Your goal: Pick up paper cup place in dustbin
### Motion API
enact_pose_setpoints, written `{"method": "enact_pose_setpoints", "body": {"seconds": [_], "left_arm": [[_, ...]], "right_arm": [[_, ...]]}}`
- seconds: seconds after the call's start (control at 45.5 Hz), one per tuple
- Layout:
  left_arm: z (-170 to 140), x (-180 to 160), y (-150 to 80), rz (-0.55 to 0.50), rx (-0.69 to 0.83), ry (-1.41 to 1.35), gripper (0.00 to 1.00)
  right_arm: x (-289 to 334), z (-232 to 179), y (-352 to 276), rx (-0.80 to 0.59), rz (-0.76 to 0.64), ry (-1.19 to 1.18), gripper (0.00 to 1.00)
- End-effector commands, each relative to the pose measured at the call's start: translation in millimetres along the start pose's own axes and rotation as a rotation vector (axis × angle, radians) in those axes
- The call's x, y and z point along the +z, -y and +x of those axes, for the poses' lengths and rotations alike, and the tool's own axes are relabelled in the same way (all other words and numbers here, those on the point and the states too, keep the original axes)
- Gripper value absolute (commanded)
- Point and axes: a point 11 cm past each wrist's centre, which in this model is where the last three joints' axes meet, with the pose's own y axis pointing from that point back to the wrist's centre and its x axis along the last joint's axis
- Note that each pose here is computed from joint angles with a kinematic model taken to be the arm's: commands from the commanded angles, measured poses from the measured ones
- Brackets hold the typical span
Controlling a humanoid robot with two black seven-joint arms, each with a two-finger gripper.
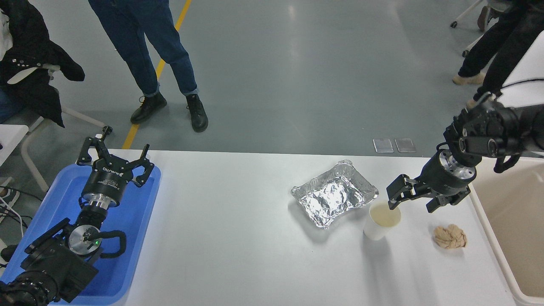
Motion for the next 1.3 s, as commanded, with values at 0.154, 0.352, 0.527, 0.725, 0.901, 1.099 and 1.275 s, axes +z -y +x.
{"method": "enact_pose_setpoints", "body": {"seconds": [0.154,0.352,0.527,0.725,0.901,1.099,1.275], "left_arm": [[0,0,0,0.000,0.000,0.000,1.00],[0,0,0,0.000,-0.001,-0.001,1.00],[0,0,0,0.000,-0.001,-0.001,1.00],[0,0,0,0.000,-0.001,-0.001,1.00],[0,0,0,0.000,-0.001,-0.001,1.00],[0,0,0,-0.001,-0.001,-0.001,1.00],[0,0,0,-0.001,-0.001,-0.001,1.00]], "right_arm": [[-11,0,34,0.141,0.005,-0.069,1.00],[-25,-4,48,0.163,0.046,-0.068,1.00],[-28,-6,54,0.188,0.053,-0.077,1.00],[-24,-6,53,0.189,0.041,-0.087,1.00],[-16,-8,53,0.180,0.018,-0.093,1.00],[-12,-16,59,0.162,0.014,-0.080,0.81],[0,-21,58,0.139,-0.023,-0.067,0.22]]}}
